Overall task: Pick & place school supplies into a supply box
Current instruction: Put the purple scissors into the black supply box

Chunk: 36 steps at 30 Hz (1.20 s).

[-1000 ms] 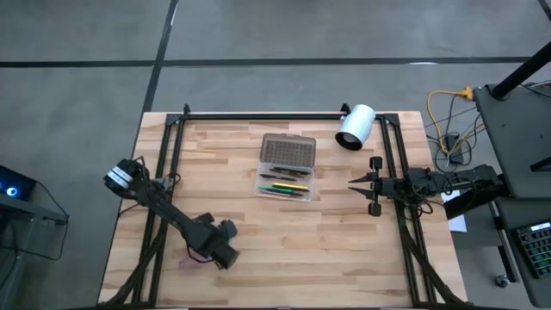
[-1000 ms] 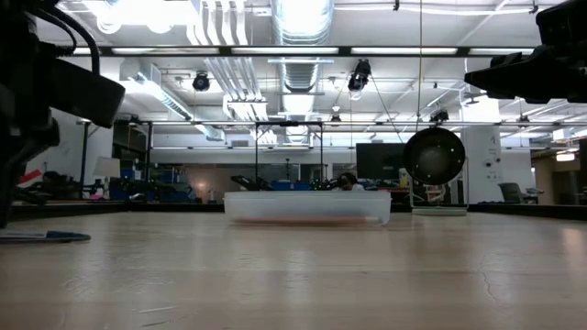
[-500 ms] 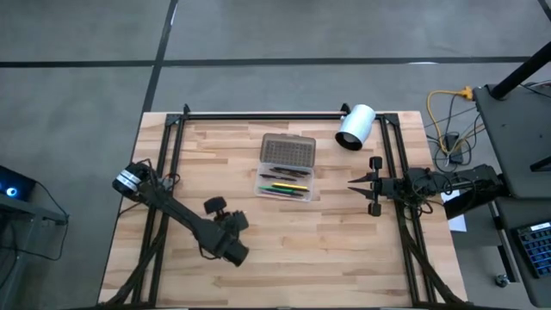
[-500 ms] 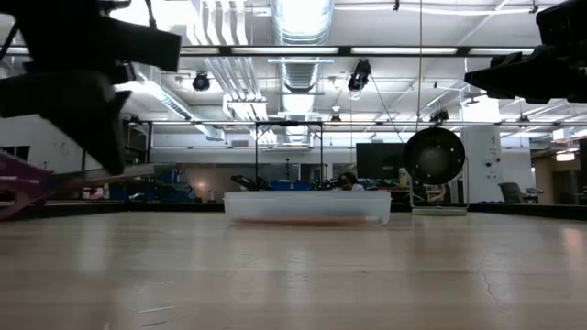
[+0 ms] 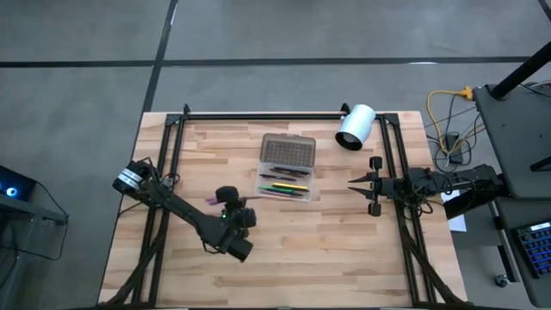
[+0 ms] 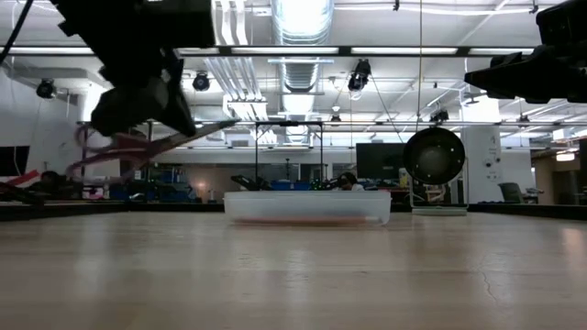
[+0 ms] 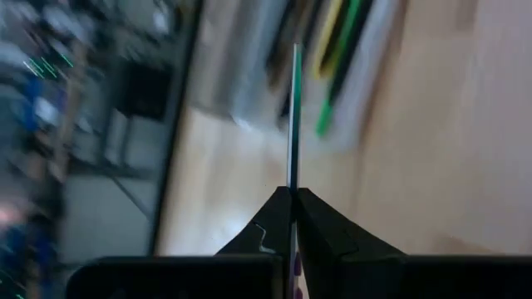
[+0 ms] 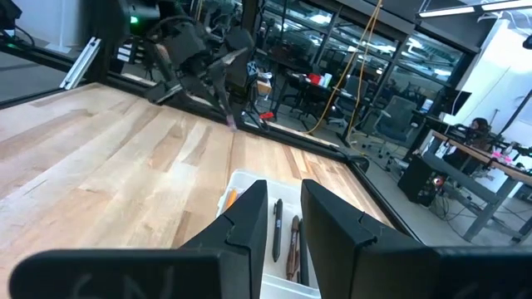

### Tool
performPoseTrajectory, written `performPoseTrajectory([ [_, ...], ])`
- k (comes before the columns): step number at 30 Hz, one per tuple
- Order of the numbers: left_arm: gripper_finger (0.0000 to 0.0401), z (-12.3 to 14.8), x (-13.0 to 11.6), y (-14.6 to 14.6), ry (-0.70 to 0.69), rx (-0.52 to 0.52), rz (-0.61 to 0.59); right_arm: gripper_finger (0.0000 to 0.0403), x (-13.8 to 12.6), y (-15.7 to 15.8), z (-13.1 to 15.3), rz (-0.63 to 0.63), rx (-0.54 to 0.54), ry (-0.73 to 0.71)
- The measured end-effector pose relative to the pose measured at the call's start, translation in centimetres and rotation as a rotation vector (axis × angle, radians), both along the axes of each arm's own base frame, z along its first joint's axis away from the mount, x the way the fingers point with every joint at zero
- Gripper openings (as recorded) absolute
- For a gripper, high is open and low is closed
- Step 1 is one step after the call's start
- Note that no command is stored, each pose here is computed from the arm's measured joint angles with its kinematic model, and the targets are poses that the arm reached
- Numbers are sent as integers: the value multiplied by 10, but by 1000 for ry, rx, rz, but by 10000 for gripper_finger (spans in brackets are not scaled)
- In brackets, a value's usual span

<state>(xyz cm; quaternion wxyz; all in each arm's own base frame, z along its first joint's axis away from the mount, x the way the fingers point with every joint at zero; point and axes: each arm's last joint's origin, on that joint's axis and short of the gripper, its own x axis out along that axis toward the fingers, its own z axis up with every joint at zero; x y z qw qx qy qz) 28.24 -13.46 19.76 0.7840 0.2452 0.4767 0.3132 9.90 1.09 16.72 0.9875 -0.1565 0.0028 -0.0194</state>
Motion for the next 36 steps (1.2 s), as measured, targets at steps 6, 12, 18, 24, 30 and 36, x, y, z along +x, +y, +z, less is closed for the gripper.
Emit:
performPoseTrajectory([
  [6, 1, -1, 18, 1, 36, 161, -181, 68, 0, 0, 0, 0, 0, 0],
  [12, 0, -6, 45, 14, 12, 259, -279, 68, 0, 0, 0, 0, 0, 0],
  [18, 0, -9, 63, 30, 46, 346, -330, 68, 0, 0, 0, 0, 0, 0],
  [24, 0, -15, 81, 43, 75, 413, -346, 68, 0, 0, 0, 0, 0, 0],
  [30, 0, -18, 96, 50, 59, 466, -361, 68, 0, 0, 0, 0, 0, 0],
  [36, 0, -24, 104, 54, 73, 481, -362, 68, 0, 0, 0, 0, 0, 0],
])
